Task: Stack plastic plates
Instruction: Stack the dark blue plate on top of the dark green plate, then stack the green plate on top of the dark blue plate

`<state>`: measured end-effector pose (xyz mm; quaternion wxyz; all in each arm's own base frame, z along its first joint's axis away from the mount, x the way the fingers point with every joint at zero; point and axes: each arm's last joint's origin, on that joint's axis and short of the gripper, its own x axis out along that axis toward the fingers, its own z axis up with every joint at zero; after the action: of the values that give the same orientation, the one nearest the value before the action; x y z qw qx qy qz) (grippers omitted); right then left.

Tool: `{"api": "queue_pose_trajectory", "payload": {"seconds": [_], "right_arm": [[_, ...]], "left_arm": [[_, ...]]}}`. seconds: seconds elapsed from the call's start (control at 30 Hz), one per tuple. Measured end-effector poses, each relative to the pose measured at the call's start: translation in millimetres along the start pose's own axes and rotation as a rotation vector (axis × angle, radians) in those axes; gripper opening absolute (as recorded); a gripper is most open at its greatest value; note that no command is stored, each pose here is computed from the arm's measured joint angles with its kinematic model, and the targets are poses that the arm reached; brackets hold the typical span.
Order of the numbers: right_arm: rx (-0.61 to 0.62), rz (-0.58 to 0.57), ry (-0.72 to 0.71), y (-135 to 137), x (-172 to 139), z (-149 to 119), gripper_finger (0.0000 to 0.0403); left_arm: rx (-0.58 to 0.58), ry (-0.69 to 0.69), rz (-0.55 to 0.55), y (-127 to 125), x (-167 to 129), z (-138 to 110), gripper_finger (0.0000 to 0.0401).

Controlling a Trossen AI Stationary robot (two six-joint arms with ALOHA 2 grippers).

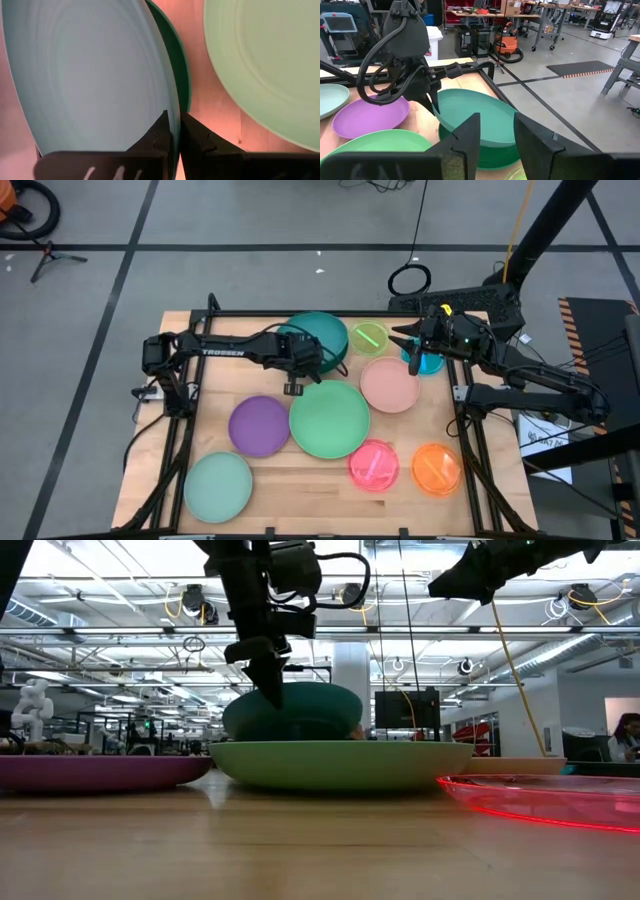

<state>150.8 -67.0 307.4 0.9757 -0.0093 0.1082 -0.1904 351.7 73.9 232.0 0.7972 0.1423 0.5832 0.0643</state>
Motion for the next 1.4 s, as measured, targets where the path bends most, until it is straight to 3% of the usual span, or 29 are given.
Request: {"api": "queue_pose_trajectory", "payload": {"seconds": [0.57,0.93,1.4], "right_arm": [[0.000,0.000,-0.001,0.0,0.0,0.1,0.0114],[0.000,0.000,-0.002,0.0,0.0,0.2,0.0114],[0.000,0.000,-0.003,0.0,-0.1,0.3,0.0114]], "left_arm": [[-0.022,0.000,0.000,0.3,0.1,0.0,0.0024],[-0.049,-0.005,0.004,0.5,-0.2,0.5,0.0128],[-0.061,0.004,-0.003,-3.4,-1.3,0.6,0.0138]]}}
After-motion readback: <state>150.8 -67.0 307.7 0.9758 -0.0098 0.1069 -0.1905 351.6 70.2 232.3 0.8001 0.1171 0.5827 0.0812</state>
